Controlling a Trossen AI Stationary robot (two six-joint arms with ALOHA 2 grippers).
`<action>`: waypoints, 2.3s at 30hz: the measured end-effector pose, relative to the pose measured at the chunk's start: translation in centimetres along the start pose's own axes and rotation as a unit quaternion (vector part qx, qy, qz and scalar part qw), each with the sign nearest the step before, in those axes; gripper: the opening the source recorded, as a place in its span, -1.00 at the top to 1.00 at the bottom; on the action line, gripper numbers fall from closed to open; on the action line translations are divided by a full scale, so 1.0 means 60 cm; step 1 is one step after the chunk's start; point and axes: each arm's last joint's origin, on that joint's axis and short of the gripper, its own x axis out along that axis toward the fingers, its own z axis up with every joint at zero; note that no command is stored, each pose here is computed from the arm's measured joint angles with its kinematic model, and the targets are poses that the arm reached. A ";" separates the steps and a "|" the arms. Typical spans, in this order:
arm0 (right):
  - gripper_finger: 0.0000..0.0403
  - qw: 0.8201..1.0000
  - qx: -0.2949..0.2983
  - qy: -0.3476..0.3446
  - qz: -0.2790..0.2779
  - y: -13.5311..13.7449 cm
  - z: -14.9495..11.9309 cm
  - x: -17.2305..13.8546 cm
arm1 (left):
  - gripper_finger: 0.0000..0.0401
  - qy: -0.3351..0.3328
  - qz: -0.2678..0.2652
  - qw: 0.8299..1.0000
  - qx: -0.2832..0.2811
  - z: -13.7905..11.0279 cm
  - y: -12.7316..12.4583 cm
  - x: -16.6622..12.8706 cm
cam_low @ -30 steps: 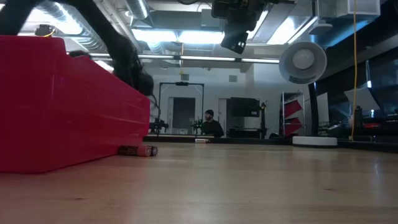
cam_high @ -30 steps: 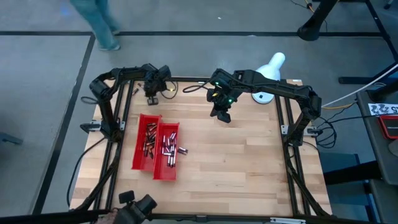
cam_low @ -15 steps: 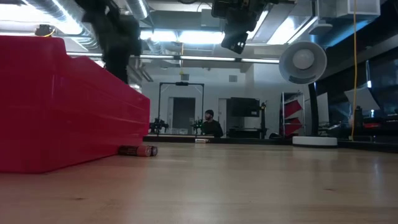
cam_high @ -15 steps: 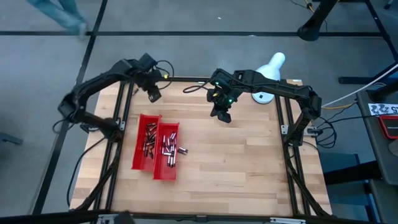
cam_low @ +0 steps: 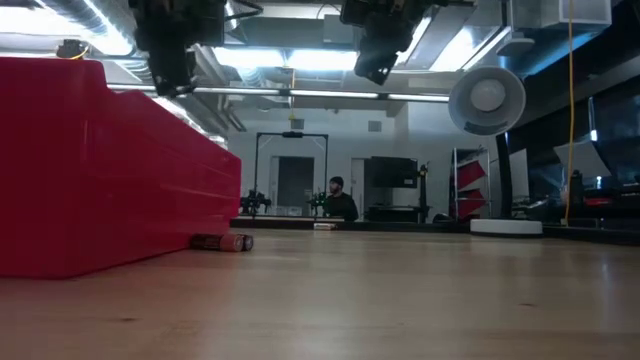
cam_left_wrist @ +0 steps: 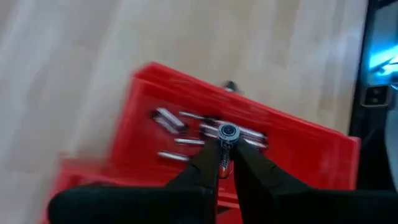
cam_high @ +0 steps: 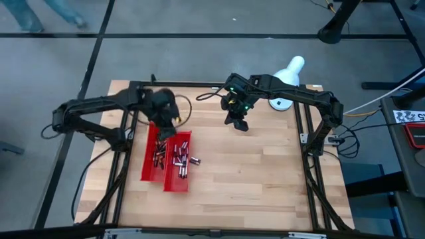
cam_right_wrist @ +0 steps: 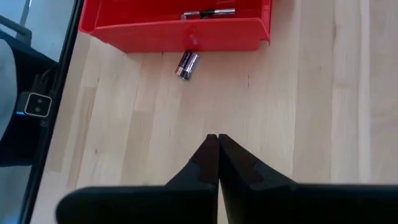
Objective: Sort batteries
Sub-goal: Put the silver battery into the right red bin
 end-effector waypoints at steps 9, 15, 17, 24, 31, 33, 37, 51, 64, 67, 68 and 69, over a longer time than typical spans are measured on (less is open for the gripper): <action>0.97 0.999 -0.039 0.006 0.002 0.000 -0.002 0.000 | 0.85 0.024 -0.034 0.998 -0.047 -0.027 -0.063 0.057; 0.97 0.998 -0.059 0.017 0.006 0.001 -0.006 0.000 | 0.59 0.010 0.006 0.995 -0.102 -0.034 -0.074 0.065; 0.97 0.998 -0.066 0.017 0.006 0.001 -0.006 0.000 | 0.48 0.006 0.014 0.994 -0.110 -0.034 -0.075 0.066; 0.97 0.998 -0.068 0.016 0.006 0.001 -0.006 0.000 | 0.20 0.001 0.029 0.995 -0.098 -0.035 -0.074 0.066; 0.97 1.000 0.030 -0.008 0.002 0.007 0.005 0.004 | 0.19 -0.002 0.034 0.999 0.030 -0.031 -0.064 0.061; 0.97 0.998 0.047 -0.029 -0.013 0.015 0.016 0.009 | 0.21 0.000 0.036 0.996 0.078 -0.035 -0.061 0.053; 0.97 0.993 0.086 -0.059 -0.048 0.049 0.036 0.027 | 0.24 -0.006 0.039 0.986 0.159 -0.047 -0.055 0.026; 0.97 0.953 0.175 -0.141 -0.203 0.222 0.055 0.122 | 0.27 -0.179 0.061 0.951 0.246 -0.084 -0.037 -0.093; 0.44 0.964 0.138 -0.080 -0.211 0.248 0.030 0.293 | 0.27 -0.183 0.033 0.963 0.196 -0.109 -0.038 -0.111; 0.20 0.956 0.126 -0.073 -0.253 0.249 0.019 0.321 | 0.27 -0.179 0.032 0.966 0.185 -0.116 -0.038 -0.115; 0.13 0.954 0.123 -0.070 -0.263 0.248 0.015 0.331 | 0.27 -0.181 0.031 0.966 0.181 -0.117 -0.038 -0.116; 0.07 0.953 0.122 -0.067 -0.269 0.247 0.012 0.340 | 0.27 -0.180 0.030 0.967 0.179 -0.119 -0.038 -0.117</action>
